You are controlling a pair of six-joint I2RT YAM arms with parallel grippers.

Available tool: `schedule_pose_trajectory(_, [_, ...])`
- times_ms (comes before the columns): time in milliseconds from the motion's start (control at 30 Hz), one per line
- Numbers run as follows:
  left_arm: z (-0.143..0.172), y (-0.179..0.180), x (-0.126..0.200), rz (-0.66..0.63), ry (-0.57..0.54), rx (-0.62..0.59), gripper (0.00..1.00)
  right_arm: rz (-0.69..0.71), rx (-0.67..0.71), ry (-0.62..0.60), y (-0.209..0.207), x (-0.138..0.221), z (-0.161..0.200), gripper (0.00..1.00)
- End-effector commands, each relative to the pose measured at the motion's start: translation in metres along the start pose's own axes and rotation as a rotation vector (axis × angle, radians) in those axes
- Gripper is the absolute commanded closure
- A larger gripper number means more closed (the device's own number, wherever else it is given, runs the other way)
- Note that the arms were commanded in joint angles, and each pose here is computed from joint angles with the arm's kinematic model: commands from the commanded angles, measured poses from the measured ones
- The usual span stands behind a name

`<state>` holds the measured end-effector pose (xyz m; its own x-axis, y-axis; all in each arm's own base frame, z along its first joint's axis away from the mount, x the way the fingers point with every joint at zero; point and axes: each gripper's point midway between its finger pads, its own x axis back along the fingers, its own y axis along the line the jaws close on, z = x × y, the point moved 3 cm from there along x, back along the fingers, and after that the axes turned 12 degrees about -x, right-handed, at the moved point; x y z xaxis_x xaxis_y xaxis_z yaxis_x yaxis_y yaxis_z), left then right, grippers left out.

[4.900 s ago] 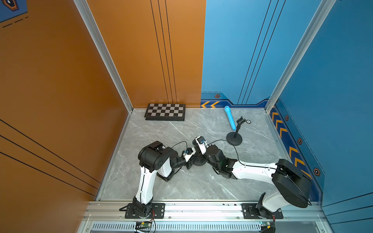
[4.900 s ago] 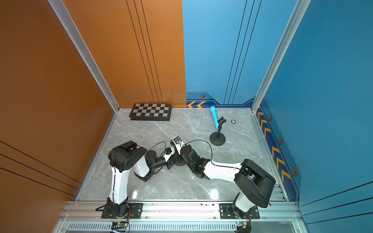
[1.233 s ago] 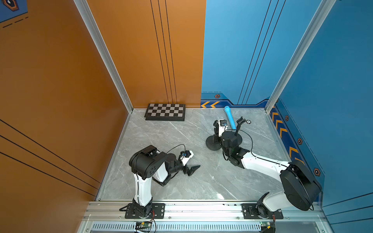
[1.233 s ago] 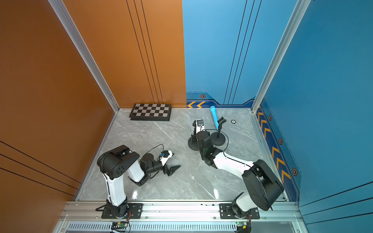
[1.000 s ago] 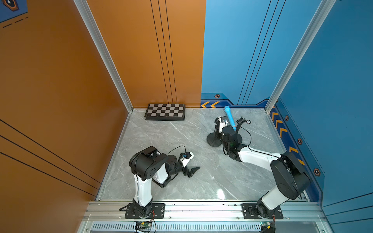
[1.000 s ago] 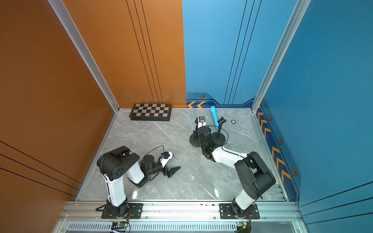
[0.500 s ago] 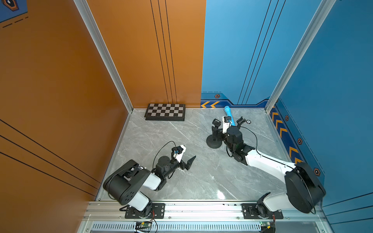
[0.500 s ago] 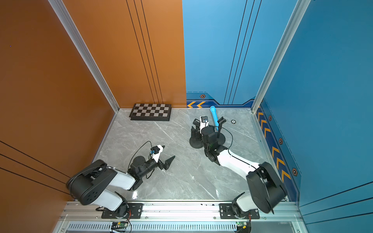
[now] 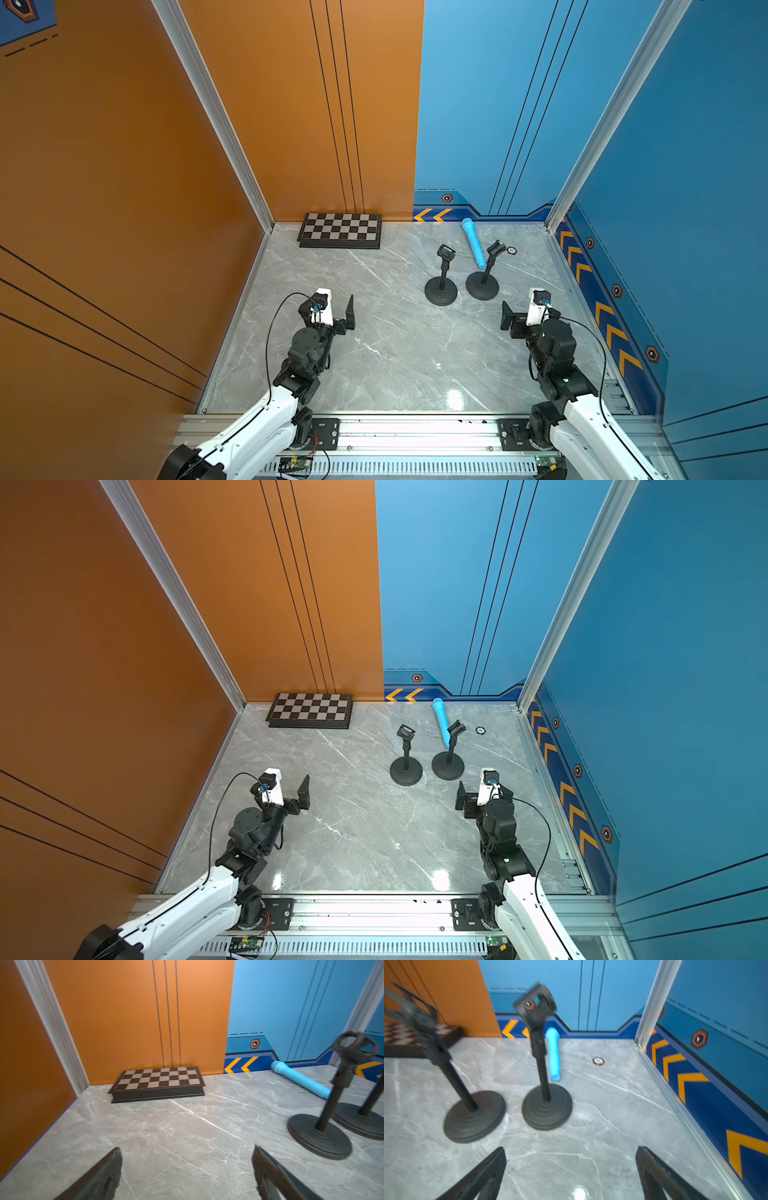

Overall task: Assemble a microphone stand
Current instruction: Place the microphone stand at the center of the board, then reset both arms

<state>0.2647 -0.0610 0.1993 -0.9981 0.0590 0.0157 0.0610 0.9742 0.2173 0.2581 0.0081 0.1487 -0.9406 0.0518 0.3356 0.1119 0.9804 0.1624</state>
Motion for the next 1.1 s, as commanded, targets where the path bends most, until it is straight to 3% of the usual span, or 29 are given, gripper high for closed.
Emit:
schedule_pose_trajectory(0, [0.029,0.022,0.002,-0.121,0.163,-0.125,0.02,-0.078,0.015,-0.034,0.004,-0.012,-0.004,0.00])
schedule_pose_trajectory(133, [0.070,0.030,-0.012,-0.145,0.328,-0.180,0.02,-0.096,-0.020,-0.009,0.001,-0.038,0.002,0.00])
schedule_pose_trajectory(300, [0.082,0.030,-0.051,-0.020,0.384,-0.135,0.02,-0.119,-0.016,-0.011,0.009,-0.066,-0.005,0.00])
schedule_pose_trajectory(400, [0.084,0.039,-0.063,0.038,0.366,-0.038,0.02,-0.124,-0.004,-0.013,0.012,-0.085,-0.009,0.00])
schedule_pose_trajectory(600, [0.090,0.069,-0.077,-0.001,0.341,0.076,0.02,-0.066,-0.047,0.038,-0.004,-0.114,0.009,0.00])
schedule_pose_trajectory(967, [0.082,0.057,-0.043,-0.081,0.309,-0.031,0.02,-0.020,-0.056,0.047,-0.008,-0.117,0.009,0.00])
schedule_pose_trajectory(1067, [0.083,0.055,-0.057,-0.052,0.325,-0.020,0.02,-0.018,-0.055,0.046,-0.008,-0.117,0.009,0.00])
